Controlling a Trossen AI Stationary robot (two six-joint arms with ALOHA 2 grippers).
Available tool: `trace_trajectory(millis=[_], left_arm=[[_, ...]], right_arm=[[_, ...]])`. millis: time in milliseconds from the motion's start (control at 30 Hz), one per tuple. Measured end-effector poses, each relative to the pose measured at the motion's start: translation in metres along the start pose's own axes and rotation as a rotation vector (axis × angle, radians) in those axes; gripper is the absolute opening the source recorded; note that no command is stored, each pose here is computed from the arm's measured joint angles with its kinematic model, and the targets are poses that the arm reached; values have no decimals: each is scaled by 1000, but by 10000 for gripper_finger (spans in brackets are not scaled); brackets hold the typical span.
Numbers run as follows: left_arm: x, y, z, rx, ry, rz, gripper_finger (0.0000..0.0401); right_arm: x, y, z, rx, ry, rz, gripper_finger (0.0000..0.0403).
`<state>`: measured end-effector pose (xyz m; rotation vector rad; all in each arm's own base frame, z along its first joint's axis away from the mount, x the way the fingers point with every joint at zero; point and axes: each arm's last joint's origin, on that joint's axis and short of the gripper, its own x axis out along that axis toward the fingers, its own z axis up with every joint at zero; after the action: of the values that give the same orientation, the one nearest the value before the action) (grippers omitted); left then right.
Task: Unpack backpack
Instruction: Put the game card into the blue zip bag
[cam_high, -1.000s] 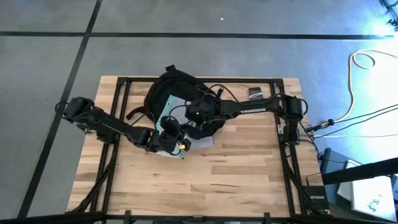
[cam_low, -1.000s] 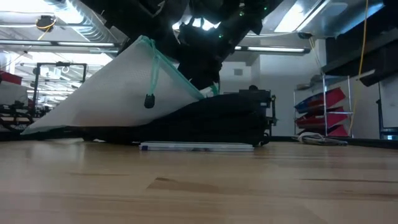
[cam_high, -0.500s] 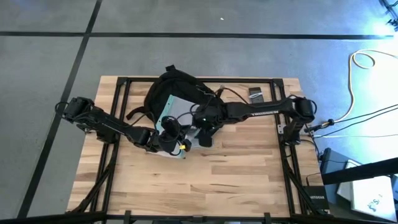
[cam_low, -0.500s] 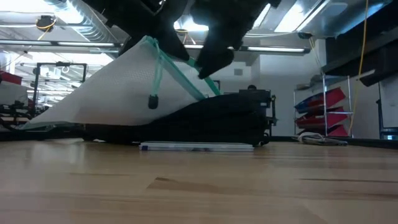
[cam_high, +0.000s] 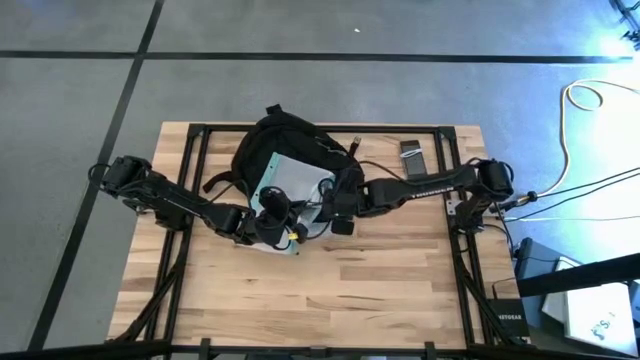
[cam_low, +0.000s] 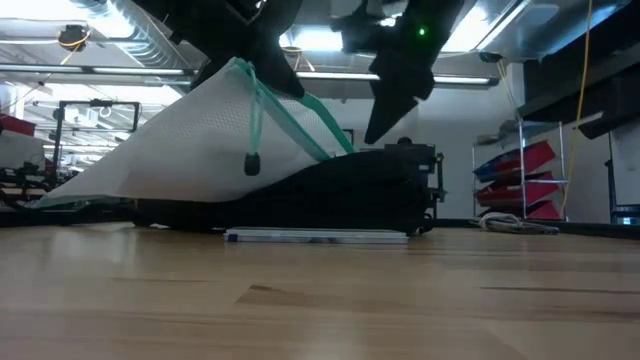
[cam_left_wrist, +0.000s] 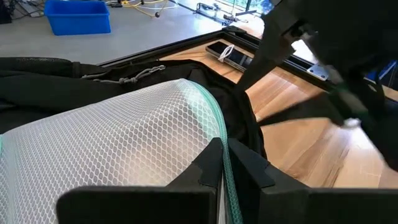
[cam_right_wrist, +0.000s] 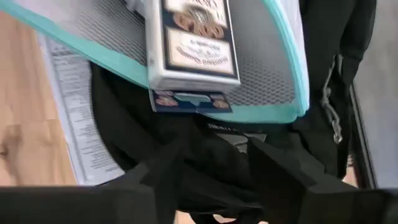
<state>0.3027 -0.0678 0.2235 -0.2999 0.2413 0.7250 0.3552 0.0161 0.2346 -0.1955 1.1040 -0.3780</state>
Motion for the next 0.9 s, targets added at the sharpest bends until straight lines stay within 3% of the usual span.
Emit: trace_trajectory(millis=[100, 333, 633, 900], left_arm=[[0, 0, 0, -2, -1, 0, 6], [0, 0, 0, -1, -1, 2, 6], [0, 0, 0, -1, -1, 3, 6], [0, 1, 0, -1, -1, 5, 6]], right_arm=[[10, -4, 0, 41, -19, 11, 115], [39, -10, -17, -33, -27, 57, 8], [70, -26, -35, 53, -146, 154, 1], [68, -15, -19, 110, -351, 239, 0]])
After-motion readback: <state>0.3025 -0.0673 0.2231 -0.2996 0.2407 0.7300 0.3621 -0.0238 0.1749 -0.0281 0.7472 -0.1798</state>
